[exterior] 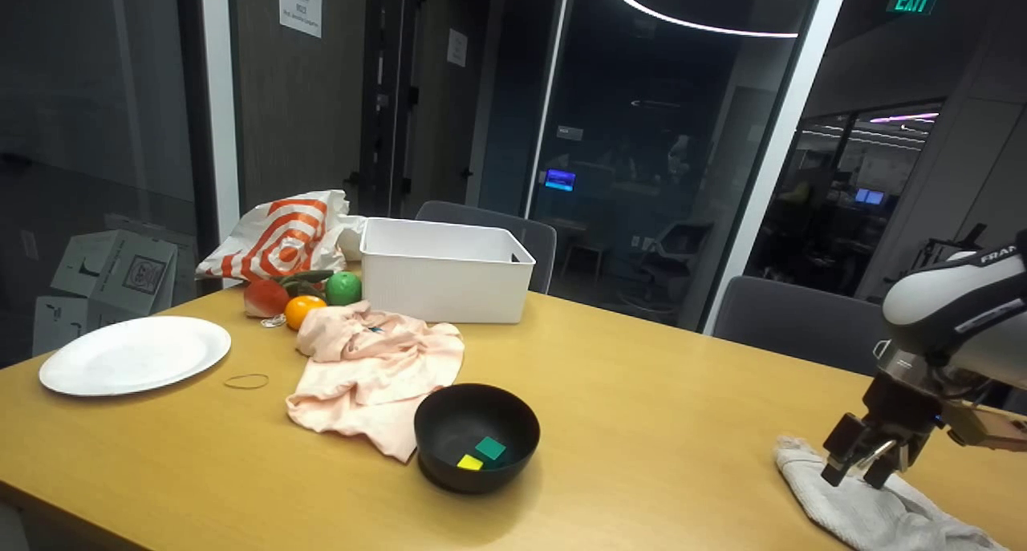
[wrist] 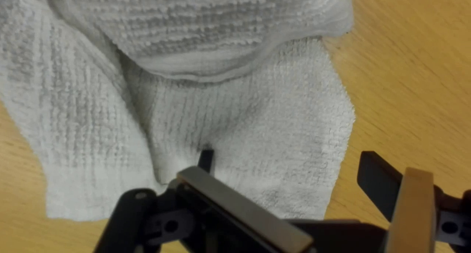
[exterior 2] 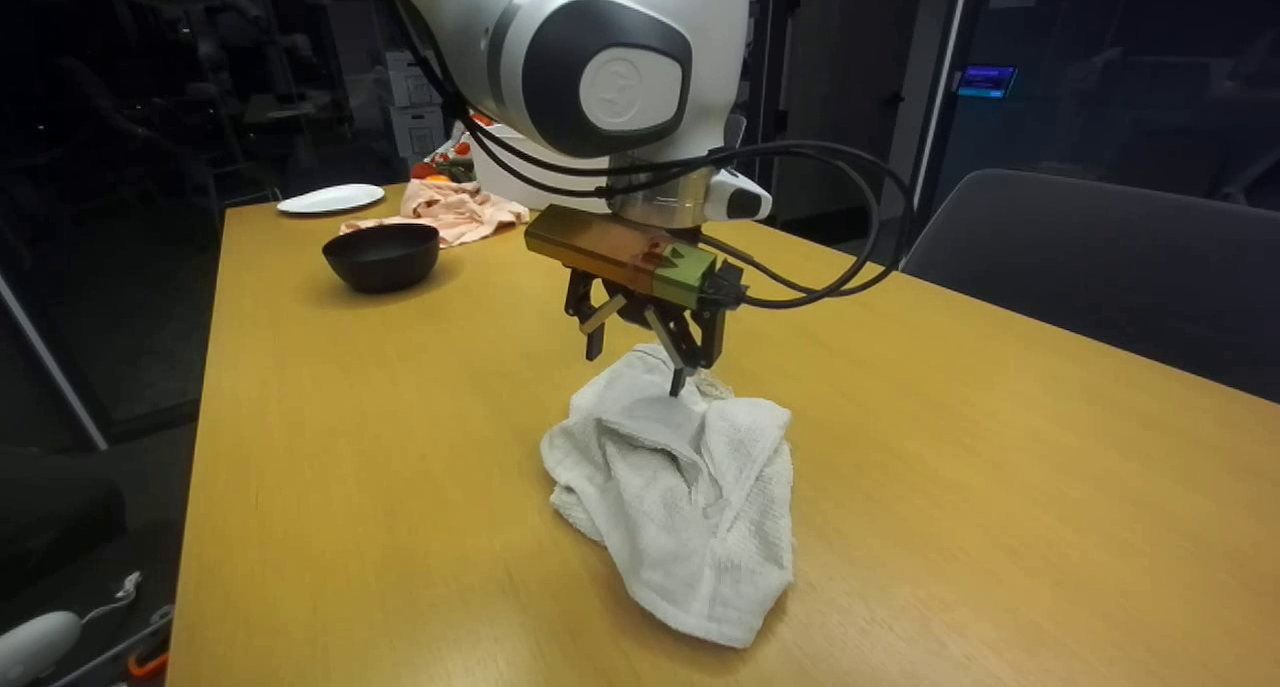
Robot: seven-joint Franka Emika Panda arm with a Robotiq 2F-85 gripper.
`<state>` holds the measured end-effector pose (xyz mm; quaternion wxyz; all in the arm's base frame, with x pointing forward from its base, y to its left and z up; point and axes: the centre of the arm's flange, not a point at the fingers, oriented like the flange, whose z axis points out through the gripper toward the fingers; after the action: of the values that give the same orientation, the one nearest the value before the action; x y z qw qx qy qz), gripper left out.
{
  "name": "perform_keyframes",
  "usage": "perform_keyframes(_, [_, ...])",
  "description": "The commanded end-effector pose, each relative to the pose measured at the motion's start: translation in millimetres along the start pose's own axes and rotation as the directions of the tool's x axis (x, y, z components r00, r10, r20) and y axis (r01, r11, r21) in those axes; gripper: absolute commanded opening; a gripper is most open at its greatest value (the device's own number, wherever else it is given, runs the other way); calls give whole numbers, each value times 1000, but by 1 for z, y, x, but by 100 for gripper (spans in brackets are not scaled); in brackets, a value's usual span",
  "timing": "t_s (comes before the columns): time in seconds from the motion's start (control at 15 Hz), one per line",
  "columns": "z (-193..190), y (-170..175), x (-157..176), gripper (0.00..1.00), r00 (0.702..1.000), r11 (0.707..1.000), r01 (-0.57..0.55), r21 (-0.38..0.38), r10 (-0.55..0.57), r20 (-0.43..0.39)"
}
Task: Unfold the white towel on the table
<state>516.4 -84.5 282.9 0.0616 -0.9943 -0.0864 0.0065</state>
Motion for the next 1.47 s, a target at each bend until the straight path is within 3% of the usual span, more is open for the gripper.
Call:
perform_keyframes(0.0, [1, -6, 0, 100, 1000, 1000, 7, -22, -8, -29])
perform_keyframes(0.47, [32, -8, 2, 97, 1000, 992, 29, -120, -30, -4])
perform_keyframes(0.53, [33, -9, 1, 74, 999, 991, 38, -128, -40, -6])
perform_keyframes(0.67, [32, -10, 1, 71, 999, 990, 42, -132, -44, -12])
perform_keyframes(1.2, [21, -9, 3, 10, 997, 982, 52, -179, -61, -43])
perform_keyframes(1.4, [-4, 0, 6, 4, 994, 961, 40, -275, -67, -91])
